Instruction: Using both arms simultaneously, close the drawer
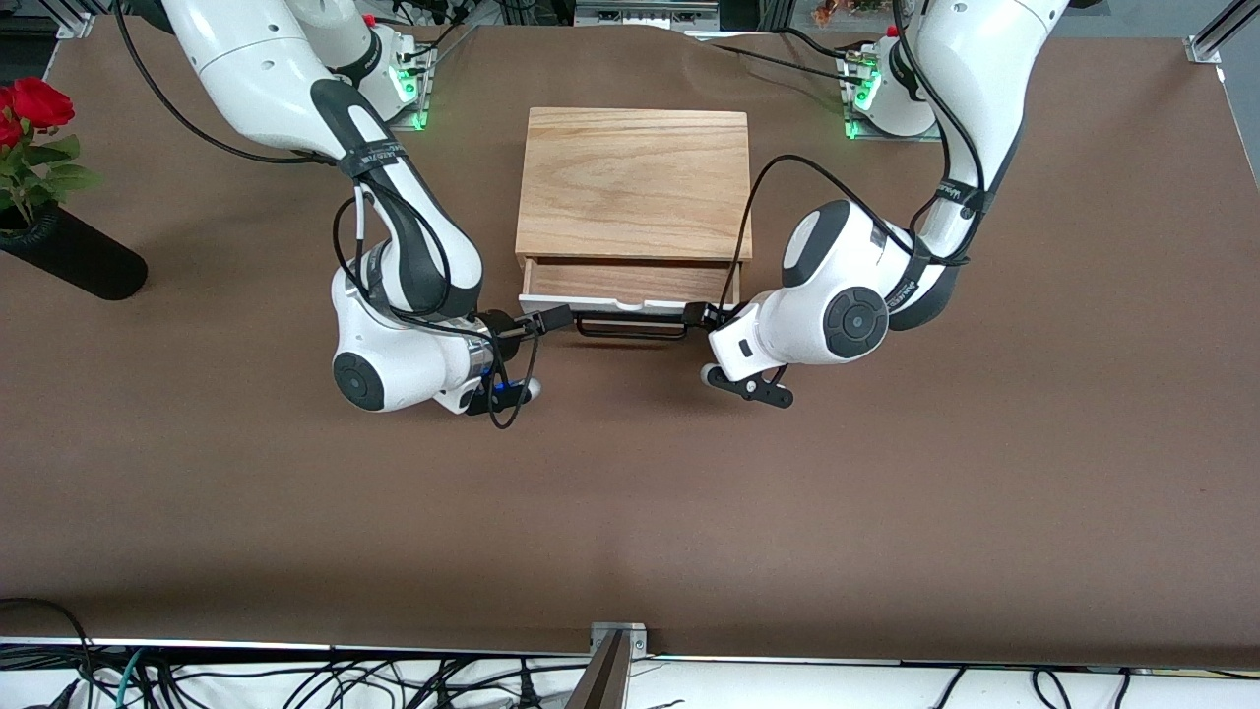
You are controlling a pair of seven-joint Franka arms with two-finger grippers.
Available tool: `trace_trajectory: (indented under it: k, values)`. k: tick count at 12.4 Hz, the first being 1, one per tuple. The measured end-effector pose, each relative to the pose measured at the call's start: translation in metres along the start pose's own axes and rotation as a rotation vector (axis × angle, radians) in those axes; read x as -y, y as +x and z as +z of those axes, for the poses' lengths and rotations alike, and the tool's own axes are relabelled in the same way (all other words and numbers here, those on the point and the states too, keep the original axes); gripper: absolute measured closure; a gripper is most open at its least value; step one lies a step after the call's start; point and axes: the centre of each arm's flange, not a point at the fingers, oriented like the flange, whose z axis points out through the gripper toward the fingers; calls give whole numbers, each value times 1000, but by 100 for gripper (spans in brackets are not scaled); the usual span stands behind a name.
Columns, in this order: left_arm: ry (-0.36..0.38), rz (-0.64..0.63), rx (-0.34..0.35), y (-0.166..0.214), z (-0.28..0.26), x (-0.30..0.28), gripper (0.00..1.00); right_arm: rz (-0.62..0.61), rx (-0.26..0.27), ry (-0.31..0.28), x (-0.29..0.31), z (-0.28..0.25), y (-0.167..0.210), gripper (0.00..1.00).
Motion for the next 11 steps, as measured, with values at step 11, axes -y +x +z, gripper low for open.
trace_trajectory:
  k: [11]
  values:
    - [-32, -26, 179, -25, 29, 1, 0, 38, 123, -2, -10, 22, -36, 0]
